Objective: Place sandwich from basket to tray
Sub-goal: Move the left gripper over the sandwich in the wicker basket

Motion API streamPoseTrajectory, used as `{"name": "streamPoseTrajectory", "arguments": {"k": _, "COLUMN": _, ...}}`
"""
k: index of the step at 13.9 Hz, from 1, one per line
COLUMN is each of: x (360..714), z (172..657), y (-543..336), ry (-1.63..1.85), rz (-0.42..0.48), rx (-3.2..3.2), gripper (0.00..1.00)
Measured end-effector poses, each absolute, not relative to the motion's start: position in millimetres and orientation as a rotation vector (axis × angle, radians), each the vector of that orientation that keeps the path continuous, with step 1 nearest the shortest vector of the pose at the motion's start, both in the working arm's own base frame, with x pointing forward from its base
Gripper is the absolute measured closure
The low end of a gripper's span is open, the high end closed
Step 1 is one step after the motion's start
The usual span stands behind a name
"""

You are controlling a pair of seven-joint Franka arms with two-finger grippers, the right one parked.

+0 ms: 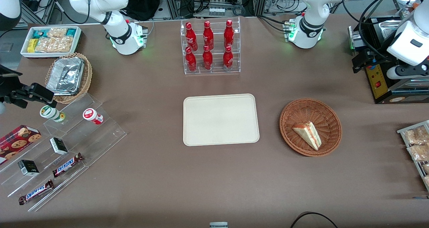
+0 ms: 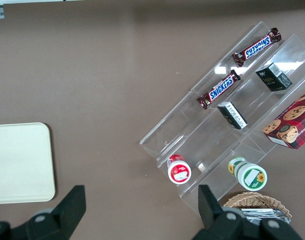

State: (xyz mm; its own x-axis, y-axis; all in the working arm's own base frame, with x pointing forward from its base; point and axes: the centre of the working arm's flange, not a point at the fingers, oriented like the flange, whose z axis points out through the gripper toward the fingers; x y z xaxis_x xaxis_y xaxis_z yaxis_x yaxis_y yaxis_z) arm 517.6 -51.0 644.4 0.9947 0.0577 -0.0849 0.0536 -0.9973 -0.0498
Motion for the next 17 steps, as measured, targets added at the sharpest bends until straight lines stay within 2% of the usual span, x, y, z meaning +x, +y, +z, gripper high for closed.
{"name": "streamPoseTrajectory", "arguments": {"k": 5, "x": 518, "z": 643, "y": -51, "ry": -0.087, "rz": 0.141, "rx": -3.089, "gripper": 0.00}}
{"name": "streamPoseTrajectory", "arguments": {"k": 8, "x": 528, "z": 623, "y": -51, "ry": -0.084, "rz": 0.174, "rx": -3.095, "gripper": 0.00}}
{"name": "streamPoseTrajectory", "arguments": {"k": 12, "x": 563, "z": 548, "y": -54, "ry": -0.083, "rz": 0.177, "rx": -3.122, "gripper": 0.00}}
{"name": "streamPoseTrajectory", "arguments": {"k": 17, "x": 566, "z": 440, "y": -66, "ry": -0.235, "rz": 0.051, "rx": -3.132, "gripper": 0.00}}
